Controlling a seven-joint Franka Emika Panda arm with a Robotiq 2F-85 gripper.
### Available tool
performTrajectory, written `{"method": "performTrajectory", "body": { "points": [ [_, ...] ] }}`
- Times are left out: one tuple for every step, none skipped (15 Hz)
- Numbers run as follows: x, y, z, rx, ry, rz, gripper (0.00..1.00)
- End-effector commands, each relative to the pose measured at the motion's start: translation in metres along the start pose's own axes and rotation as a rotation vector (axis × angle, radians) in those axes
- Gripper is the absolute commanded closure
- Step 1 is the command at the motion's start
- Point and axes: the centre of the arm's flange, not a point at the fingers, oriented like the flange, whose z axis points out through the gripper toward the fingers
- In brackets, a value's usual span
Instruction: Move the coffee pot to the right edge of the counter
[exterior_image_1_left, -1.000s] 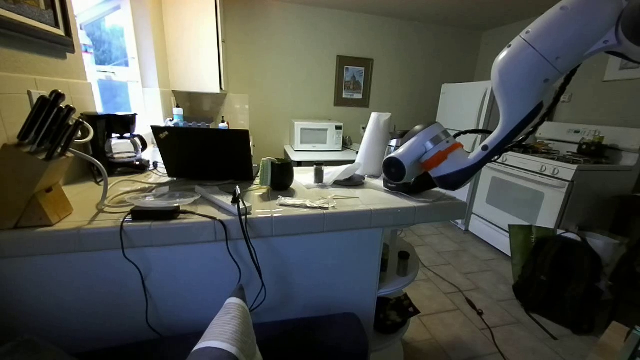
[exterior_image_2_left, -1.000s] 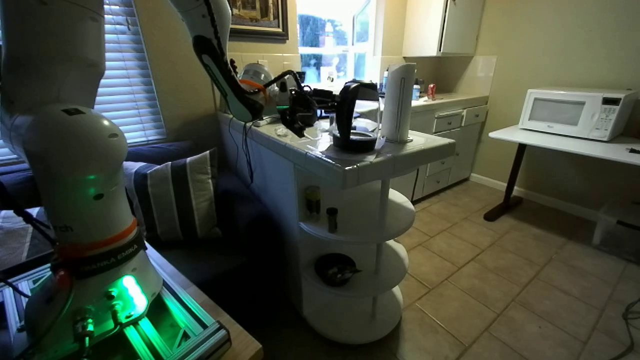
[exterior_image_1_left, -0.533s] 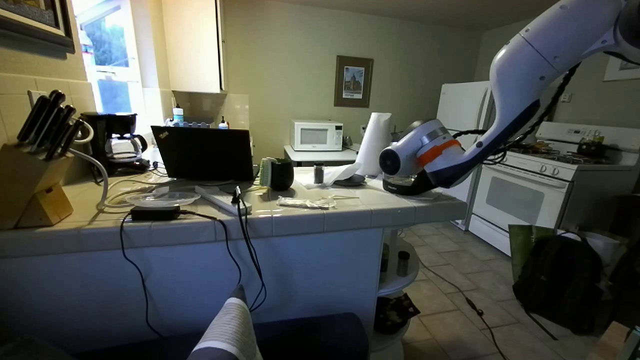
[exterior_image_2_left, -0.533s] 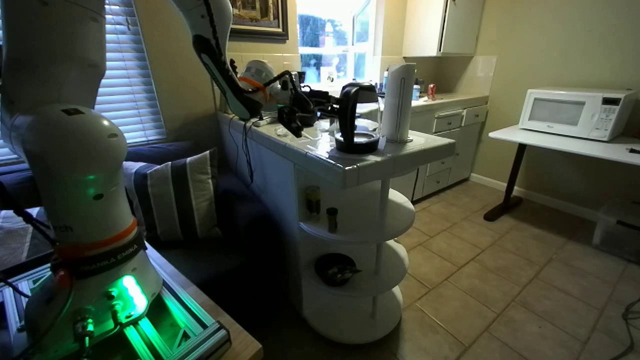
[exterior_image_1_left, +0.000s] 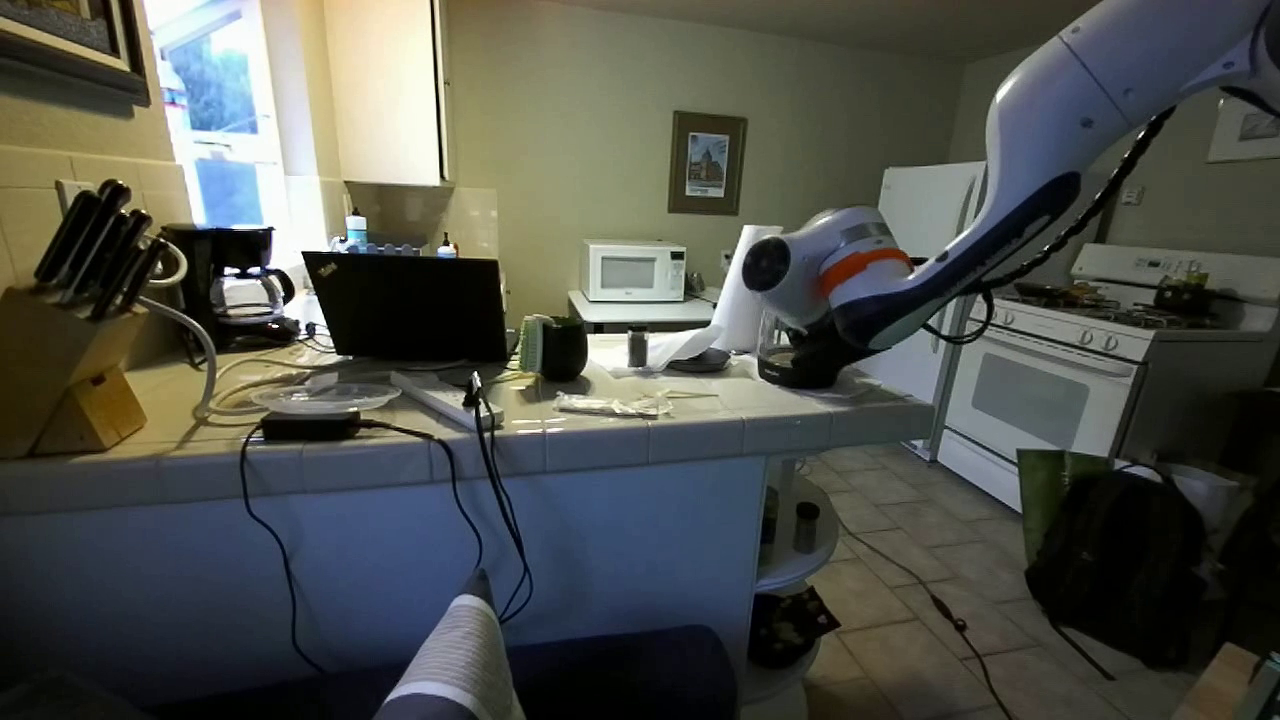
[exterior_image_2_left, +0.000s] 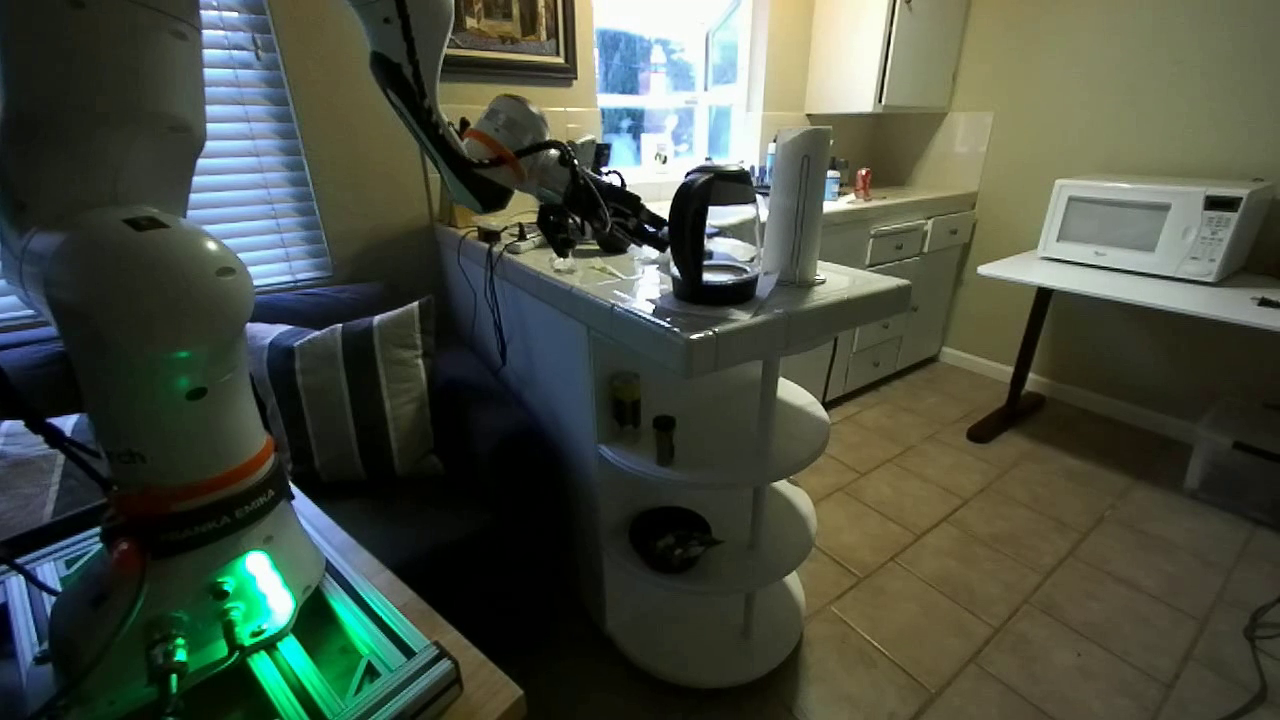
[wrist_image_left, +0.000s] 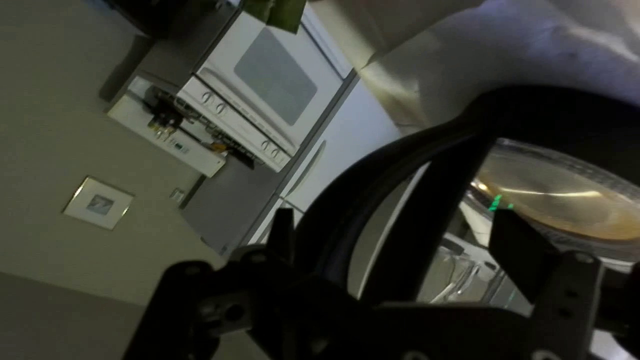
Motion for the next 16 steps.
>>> {"method": "performTrajectory", "body": {
  "points": [
    [0.029,0.017,-0.038,0.092,-0.179,-0.009,0.00],
    [0.039,0.024,-0.049,0.110,-0.231,-0.014,0.00],
    [0.051,0.034,-0.061,0.124,-0.288,-0.020,0.00],
    [0.061,0.044,-0.073,0.149,-0.340,-0.027,0.00],
    [0.073,0.055,-0.084,0.176,-0.390,-0.042,0.00],
    [0.083,0.065,-0.093,0.213,-0.437,-0.060,0.00],
    [0.094,0.076,-0.102,0.256,-0.476,-0.082,0.00],
    [0.104,0.088,-0.111,0.308,-0.501,-0.113,0.00],
    [0.113,0.099,-0.117,0.361,-0.523,-0.138,0.00],
    [0.121,0.108,-0.121,0.417,-0.537,-0.161,0.00],
    [0.128,0.116,-0.123,0.466,-0.552,-0.192,0.00],
    [0.133,0.123,-0.123,0.515,-0.562,-0.223,0.00],
    [0.137,0.131,-0.124,0.561,-0.565,-0.258,0.00],
    [0.141,0.137,-0.122,0.609,-0.564,-0.294,0.00],
    [0.143,0.144,-0.119,0.647,-0.561,-0.337,0.00],
    [0.144,0.148,-0.115,0.685,-0.554,-0.380,0.00]
  ]
}}
